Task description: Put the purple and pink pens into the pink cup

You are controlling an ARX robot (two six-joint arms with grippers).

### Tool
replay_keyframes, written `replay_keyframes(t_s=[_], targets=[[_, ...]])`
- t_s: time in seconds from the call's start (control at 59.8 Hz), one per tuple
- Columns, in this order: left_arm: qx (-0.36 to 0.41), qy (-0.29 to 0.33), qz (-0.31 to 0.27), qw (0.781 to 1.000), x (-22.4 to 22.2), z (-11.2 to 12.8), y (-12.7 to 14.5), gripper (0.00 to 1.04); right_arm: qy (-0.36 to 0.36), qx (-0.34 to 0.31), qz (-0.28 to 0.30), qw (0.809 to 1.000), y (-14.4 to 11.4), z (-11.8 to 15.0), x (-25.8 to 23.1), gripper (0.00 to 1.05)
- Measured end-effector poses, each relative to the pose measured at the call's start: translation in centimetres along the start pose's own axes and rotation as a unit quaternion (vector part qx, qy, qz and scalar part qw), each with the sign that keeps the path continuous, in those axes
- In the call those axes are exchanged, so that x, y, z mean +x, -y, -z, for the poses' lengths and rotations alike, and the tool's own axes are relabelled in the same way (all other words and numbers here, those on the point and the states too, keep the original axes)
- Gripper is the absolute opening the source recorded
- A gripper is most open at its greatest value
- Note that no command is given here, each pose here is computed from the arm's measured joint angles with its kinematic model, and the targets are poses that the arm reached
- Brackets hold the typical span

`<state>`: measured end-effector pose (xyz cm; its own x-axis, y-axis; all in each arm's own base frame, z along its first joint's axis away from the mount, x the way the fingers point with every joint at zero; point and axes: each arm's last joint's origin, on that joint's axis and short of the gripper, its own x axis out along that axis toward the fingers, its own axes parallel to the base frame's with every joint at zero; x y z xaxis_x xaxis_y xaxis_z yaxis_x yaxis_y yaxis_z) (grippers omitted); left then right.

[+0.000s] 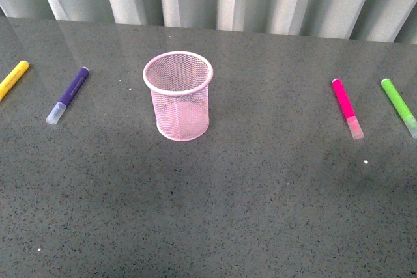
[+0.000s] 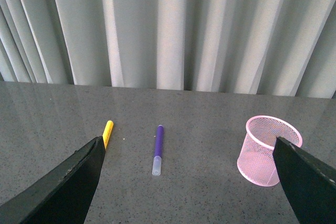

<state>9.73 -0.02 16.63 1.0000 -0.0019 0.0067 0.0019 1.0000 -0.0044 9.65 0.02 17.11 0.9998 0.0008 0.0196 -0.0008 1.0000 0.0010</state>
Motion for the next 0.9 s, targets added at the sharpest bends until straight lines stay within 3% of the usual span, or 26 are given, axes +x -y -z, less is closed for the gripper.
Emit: replay_keyframes(t_s=[0.15, 0.251, 0.301, 0.535, 0.635, 0.903], targets=[[-0.001, -0.001, -0.003, 1.000, 0.0, 0.0, 0.0, 0.98, 0.000, 0.000, 0.000, 1.000, 0.0, 0.0, 0.0, 0.98], [-0.057, -0.127, -0.121, 0.983, 0.4, 0.4, -0.1, 0.98, 0.000, 0.000, 0.000, 1.000, 0.0, 0.0, 0.0, 0.98], [-0.073, -0.165, -0.133, 0.975, 1.1, 0.8, -0.1, 0.98, 0.000, 0.000, 0.000, 1.000, 0.0, 0.0, 0.0, 0.98], [-0.081, -0.214, -0.061, 0.972, 6.9, -2.9, 0.8, 0.98, 0.000, 0.000, 0.000, 1.000, 0.0, 0.0, 0.0, 0.98], [-0.063, -0.296, -0.034, 0.952, 10.9, -2.9, 1.4, 0.98, 0.000, 0.000, 0.000, 1.000, 0.0, 0.0, 0.0, 0.98], [-0.012, -0.392, 0.017, 0.920, 20.2, -2.7, 2.6, 0.98, 0.000, 0.000, 0.000, 1.000, 0.0, 0.0, 0.0, 0.98]])
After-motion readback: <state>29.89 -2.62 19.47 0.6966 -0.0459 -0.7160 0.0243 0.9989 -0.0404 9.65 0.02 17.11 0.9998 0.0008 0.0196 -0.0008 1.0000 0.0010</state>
